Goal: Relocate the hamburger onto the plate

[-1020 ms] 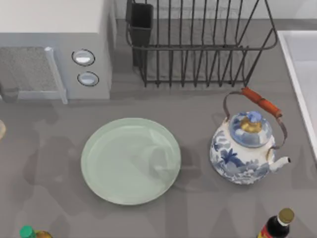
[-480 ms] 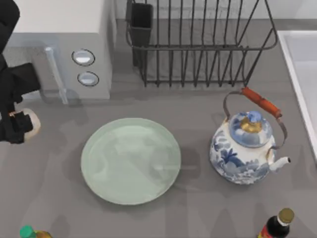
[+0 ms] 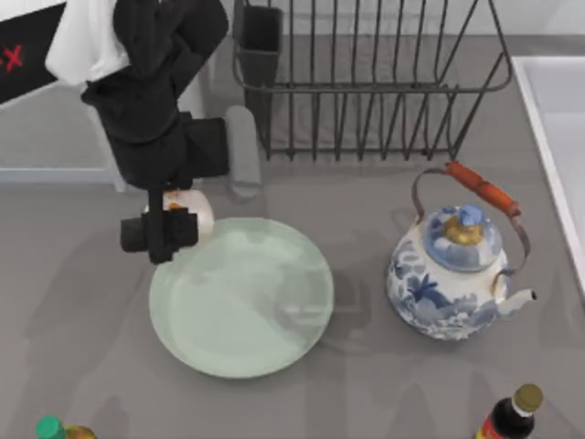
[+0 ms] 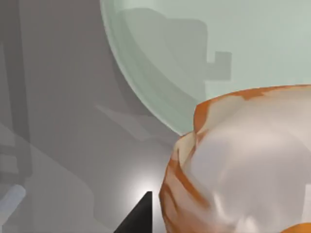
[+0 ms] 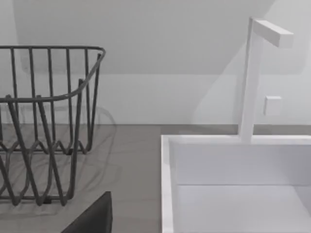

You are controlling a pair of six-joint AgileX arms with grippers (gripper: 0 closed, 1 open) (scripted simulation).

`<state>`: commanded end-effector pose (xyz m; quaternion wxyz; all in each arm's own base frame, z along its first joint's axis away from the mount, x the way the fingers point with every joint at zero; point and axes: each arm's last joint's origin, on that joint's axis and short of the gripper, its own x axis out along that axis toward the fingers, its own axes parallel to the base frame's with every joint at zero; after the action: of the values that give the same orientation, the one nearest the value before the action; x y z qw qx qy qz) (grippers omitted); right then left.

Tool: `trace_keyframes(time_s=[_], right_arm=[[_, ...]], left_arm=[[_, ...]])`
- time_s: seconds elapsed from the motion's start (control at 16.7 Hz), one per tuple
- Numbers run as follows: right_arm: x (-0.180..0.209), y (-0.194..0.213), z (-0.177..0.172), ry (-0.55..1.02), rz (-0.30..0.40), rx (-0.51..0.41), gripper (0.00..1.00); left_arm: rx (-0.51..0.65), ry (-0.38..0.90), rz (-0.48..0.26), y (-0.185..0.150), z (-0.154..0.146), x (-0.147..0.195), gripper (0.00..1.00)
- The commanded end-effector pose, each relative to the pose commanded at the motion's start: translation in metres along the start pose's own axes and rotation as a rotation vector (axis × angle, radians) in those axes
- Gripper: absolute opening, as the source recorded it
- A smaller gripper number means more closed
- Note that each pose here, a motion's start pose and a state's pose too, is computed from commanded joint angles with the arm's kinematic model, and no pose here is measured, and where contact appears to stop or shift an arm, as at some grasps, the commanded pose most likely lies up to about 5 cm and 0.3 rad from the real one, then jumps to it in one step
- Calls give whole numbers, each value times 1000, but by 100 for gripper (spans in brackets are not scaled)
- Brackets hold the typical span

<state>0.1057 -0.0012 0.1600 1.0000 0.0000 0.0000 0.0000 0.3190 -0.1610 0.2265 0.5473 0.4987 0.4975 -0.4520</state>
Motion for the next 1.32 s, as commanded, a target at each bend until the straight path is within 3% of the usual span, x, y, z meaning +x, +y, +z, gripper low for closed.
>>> trace_keyframes(time_s=[0.3,0.66,1.14,1.32], right_arm=[[0,0,0,0,0,0,100],[0,0,0,0,0,0,100],[0,0,0,0,0,0,100],[0,0,0,0,0,0,100]], left_arm=[[132,14,-88,-13,50,29,0],[135,18,-97,-14,50,32,0],[138,16,-95,-18,53,75,0],[139,17,-97,-19,53,76,0]])
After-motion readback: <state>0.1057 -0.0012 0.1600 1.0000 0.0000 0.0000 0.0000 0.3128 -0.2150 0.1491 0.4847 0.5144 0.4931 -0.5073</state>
